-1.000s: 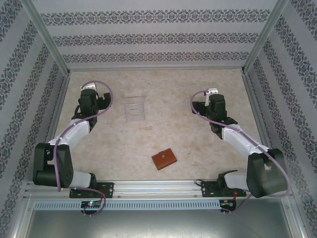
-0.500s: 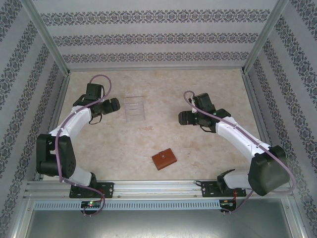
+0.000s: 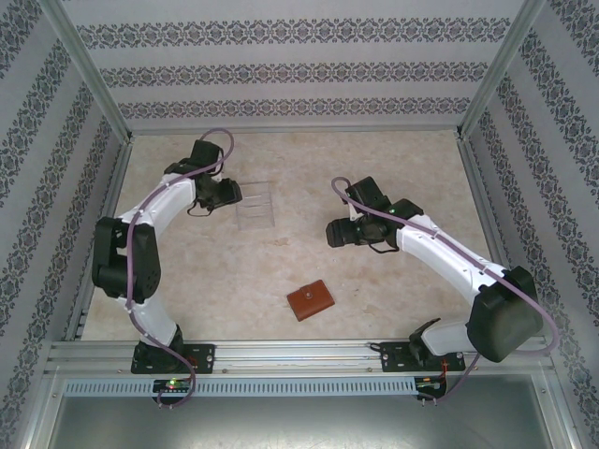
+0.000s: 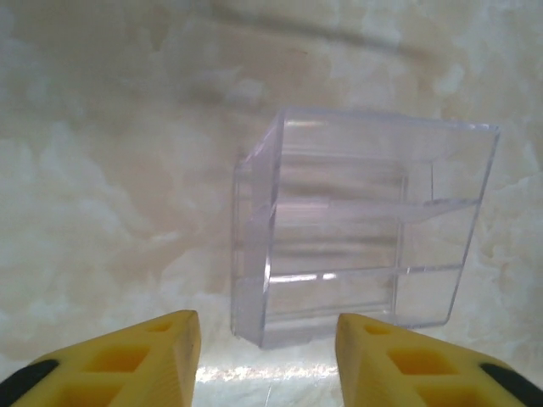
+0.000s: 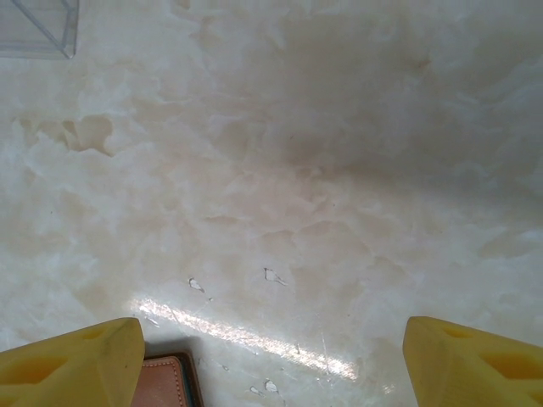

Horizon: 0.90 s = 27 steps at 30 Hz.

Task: Take the credit cards out of the card holder

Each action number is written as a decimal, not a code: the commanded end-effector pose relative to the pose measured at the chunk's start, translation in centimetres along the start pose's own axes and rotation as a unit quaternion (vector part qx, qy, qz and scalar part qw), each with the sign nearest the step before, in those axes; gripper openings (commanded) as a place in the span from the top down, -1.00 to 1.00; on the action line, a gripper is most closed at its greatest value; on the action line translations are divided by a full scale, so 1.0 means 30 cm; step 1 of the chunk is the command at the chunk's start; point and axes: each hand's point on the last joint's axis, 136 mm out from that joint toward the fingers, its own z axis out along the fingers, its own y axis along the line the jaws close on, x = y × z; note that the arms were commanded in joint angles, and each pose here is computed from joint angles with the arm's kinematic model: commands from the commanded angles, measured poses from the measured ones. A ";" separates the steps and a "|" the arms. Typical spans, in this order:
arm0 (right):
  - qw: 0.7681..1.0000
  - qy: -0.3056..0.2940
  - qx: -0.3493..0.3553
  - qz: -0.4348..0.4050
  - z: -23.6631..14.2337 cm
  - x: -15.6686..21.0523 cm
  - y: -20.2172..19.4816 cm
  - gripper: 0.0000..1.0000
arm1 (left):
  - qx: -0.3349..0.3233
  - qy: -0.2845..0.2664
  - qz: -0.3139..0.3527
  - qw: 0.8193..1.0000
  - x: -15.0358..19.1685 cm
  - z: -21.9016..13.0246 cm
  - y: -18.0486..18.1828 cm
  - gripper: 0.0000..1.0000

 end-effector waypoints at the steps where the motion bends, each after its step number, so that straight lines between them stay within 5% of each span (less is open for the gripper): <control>1: 1.000 0.002 0.025 0.002 -0.013 -0.002 -0.016 -0.61 | -0.031 0.022 0.004 0.999 -0.014 0.028 0.018 0.18; 27: 0.999 0.008 0.047 0.004 -0.008 0.005 -0.041 -0.66 | -0.055 0.065 0.033 0.996 -0.090 0.194 0.013 0.72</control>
